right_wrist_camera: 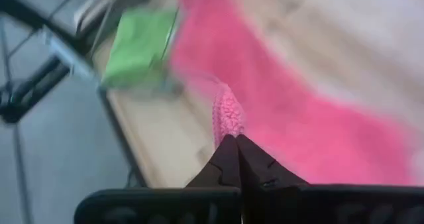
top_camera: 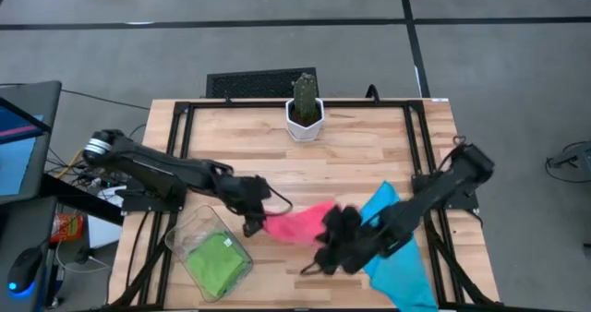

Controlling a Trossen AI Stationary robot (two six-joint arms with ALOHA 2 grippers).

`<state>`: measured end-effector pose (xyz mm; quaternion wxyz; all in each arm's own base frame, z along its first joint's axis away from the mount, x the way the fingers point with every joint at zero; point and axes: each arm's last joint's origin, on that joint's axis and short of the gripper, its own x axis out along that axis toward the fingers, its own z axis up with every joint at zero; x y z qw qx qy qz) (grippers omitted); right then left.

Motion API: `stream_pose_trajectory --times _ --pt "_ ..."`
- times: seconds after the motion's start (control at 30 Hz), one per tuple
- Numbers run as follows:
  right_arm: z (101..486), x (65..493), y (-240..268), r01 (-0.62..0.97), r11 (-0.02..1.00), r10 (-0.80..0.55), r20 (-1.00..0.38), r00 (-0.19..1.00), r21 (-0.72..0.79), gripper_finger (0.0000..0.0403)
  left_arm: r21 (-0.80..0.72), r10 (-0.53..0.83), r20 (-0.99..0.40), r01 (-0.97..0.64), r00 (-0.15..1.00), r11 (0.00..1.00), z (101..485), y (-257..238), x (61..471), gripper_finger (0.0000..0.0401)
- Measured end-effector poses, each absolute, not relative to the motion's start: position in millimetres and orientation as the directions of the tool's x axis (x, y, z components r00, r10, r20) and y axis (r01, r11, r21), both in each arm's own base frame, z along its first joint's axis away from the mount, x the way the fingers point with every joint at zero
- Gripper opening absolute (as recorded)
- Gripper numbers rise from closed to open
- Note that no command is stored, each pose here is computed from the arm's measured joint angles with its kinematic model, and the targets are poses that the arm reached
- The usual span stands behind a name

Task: Fold microfiber towels
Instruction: Fold the pink microfiber cloth

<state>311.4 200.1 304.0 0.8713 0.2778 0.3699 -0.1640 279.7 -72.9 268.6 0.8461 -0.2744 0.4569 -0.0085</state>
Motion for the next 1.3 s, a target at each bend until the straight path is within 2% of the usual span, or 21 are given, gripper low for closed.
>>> stream_pose_trajectory --times 0.2,0.47,0.6,0.7,0.77,0.87,1.0,1.3 --pt "331.0 309.1 144.7 0.538 0.809 -0.233 -0.711 0.663 0.236 0.0004 -0.388 -0.130 -0.776 -0.304 0.617 0.870 294.1 -47.2 250.4 0.0000" --pt "354.9 314.4 66.1 0.595 0.793 -0.370 -0.677 0.636 0.126 0.0004 -0.266 -0.043 -0.864 -0.383 0.501 0.884 322.5 4.6 227.5 0.0000" --pt "369.8 303.4 40.4 0.618 0.780 -0.419 -0.654 0.630 0.097 0.0004 -0.122 0.103 -0.859 -0.397 0.502 0.910 351.8 24.1 219.2 0.0000" --pt "381.2 294.5 25.3 0.634 0.767 -0.445 -0.628 0.638 0.100 0.0004 -0.019 0.242 -0.828 -0.457 0.505 0.889 376.1 36.8 211.4 0.0000" --pt "387.9 288.3 20.6 0.638 0.762 -0.451 -0.613 0.648 0.114 0.0004 0.006 0.275 -0.807 -0.458 0.524 0.889 387.8 41.0 208.7 0.0000" --pt "393.1 281.4 24.2 0.624 0.773 -0.440 -0.606 0.662 0.120 0.0004 -0.004 0.273 -0.793 -0.453 0.545 0.891 396.0 41.6 207.2 0.0000" --pt "383.5 281.7 40.4 0.600 0.797 -0.416 -0.652 0.634 0.075 0.0004 -0.076 0.172 -0.822 -0.404 0.543 0.912 386.4 31.5 215.2 0.0000" --pt "318.8 305.7 120.3 0.524 0.852 -0.311 -0.808 0.501 -0.003 0.0010 -0.079 0.041 -0.932 -0.311 0.359 0.947 308.1 -29.6 249.9 0.0000"
